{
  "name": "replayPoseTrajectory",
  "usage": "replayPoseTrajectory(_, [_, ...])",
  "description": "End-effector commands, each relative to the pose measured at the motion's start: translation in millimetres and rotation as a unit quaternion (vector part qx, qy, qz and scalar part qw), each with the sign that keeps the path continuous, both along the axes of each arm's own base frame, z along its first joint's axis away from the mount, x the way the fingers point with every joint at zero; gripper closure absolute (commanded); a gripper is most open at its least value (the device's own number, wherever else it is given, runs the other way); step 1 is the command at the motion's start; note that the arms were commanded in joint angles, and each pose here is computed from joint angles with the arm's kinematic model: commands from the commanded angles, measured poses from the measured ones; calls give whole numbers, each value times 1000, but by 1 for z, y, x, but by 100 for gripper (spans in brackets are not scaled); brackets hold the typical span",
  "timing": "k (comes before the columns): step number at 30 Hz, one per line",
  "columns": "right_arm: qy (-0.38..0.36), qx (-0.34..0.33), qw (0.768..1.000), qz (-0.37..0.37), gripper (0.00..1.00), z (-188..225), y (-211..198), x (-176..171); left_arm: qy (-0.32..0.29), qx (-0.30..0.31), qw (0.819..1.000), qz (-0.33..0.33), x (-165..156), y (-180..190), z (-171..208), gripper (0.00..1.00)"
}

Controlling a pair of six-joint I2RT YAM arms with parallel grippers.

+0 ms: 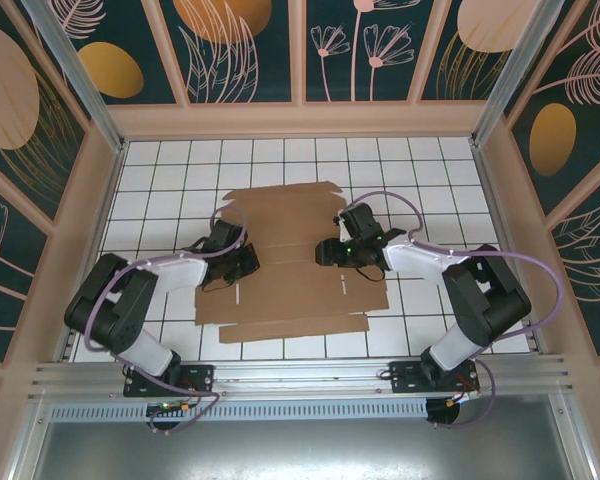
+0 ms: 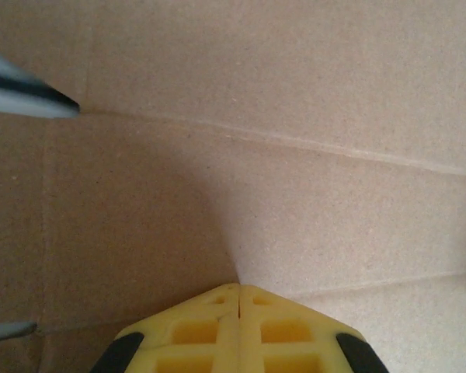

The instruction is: Fold the paper box

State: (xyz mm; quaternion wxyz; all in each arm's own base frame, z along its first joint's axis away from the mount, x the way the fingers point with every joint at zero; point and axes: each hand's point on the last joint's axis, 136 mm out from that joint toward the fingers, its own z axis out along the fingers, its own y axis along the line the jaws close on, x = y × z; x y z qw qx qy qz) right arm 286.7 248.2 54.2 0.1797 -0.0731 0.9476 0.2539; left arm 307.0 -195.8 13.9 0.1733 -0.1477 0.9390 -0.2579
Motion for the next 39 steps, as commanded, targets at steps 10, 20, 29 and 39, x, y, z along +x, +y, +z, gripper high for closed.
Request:
replayPoseTrajectory(10, [9, -129, 988, -80, 50, -47, -48, 10, 50, -14, 999, 10, 3, -11, -25, 100])
replayPoseTrajectory(20, [12, -26, 996, -88, 47, -39, -23, 72, 56, -10, 998, 3, -4, -9, -21, 100])
replayPoseTrajectory(29, [-67, 126, 985, -98, 20, 57, -26, 84, 0, -9, 1000, -17, 37, -26, 37, 100])
replayPoseTrajectory(39, [-53, 210, 947, -239, 8, 69, -122, 48, -18, -16, 995, -96, 104, -115, 50, 100])
